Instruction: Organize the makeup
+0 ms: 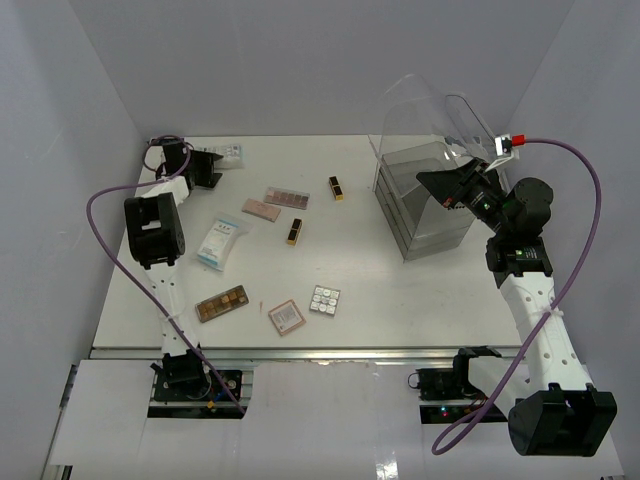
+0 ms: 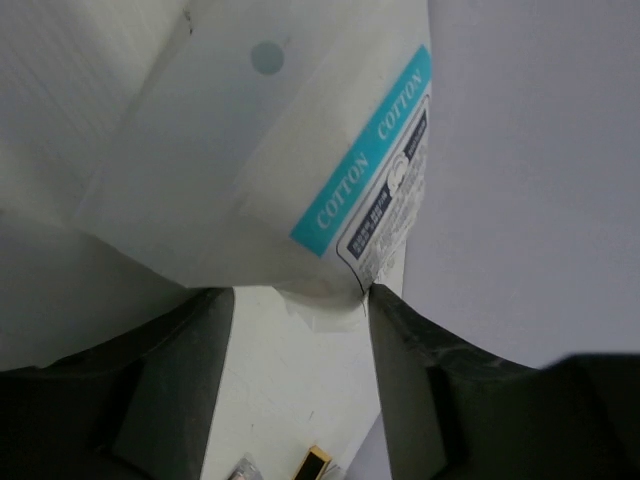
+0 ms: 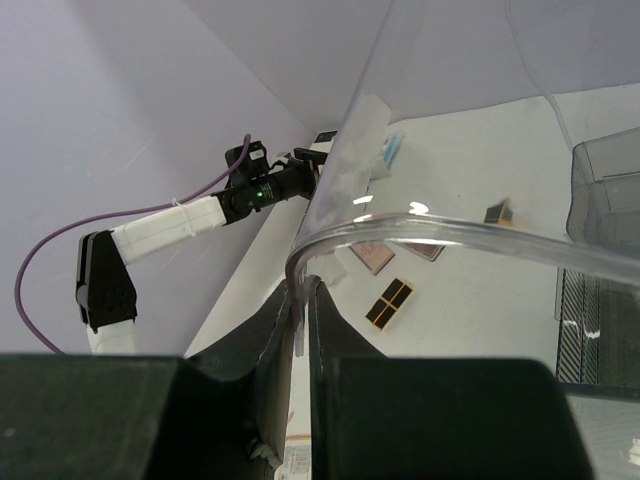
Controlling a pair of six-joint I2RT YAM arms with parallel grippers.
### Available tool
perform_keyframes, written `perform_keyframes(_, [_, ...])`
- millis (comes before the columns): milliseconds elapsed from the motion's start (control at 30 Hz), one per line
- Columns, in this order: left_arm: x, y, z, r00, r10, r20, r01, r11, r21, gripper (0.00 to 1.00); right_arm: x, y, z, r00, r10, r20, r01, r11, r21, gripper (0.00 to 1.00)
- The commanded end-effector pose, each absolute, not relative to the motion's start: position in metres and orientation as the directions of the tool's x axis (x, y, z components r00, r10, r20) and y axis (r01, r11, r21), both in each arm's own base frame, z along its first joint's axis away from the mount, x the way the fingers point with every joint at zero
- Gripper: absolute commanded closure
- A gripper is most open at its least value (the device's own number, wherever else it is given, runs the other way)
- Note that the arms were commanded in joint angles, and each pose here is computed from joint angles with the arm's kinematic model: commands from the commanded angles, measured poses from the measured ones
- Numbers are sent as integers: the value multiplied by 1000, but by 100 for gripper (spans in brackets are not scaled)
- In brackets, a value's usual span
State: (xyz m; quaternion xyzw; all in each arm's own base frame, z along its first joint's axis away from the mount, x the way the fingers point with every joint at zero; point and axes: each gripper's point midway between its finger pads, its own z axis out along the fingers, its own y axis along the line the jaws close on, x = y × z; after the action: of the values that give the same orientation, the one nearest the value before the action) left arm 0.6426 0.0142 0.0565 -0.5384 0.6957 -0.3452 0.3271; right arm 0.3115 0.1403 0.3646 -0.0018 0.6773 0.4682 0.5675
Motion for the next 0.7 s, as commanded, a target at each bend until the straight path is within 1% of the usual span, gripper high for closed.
perform_keyframes(0, [659, 20, 67, -152, -987, -42, -510, 115, -852, 36, 307, 140, 383, -289, 519, -804, -591, 565, 576, 89])
perform_keyframes(167, [668, 24, 69, -136, -990, -48, -501, 110, -858, 39, 309, 140, 382, -292, 520, -803, -589, 564, 579, 88])
perform_keyframes(233, [670, 24, 68, -138, -989, -45, -501, 108, -859, 43, 309, 140, 382, -292, 520, -802, -587, 564, 580, 89])
perform_keyframes(267, [671, 22, 67, -147, -988, -37, -498, 106, -861, 51, 309, 140, 382, -290, 521, -803, -587, 566, 579, 89])
perform_keyframes(300, [671, 18, 66, -161, -987, -25, -493, 103, -864, 62, 309, 139, 382, -287, 521, -804, -587, 567, 577, 89])
perform_keyframes(400, [669, 11, 64, -194, -981, -11, -467, 102, -878, 79, 309, 139, 378, -289, 521, -803, -583, 569, 580, 89])
perform_keyframes(567, [653, 5, 70, -251, -967, -52, -417, 157, -895, 99, 307, 137, 378, -284, 524, -803, -581, 573, 579, 89])
perform_keyframes(667, [640, -9, 86, -331, -940, -79, -349, 200, -916, 100, 307, 136, 379, -275, 524, -806, -581, 578, 573, 89])
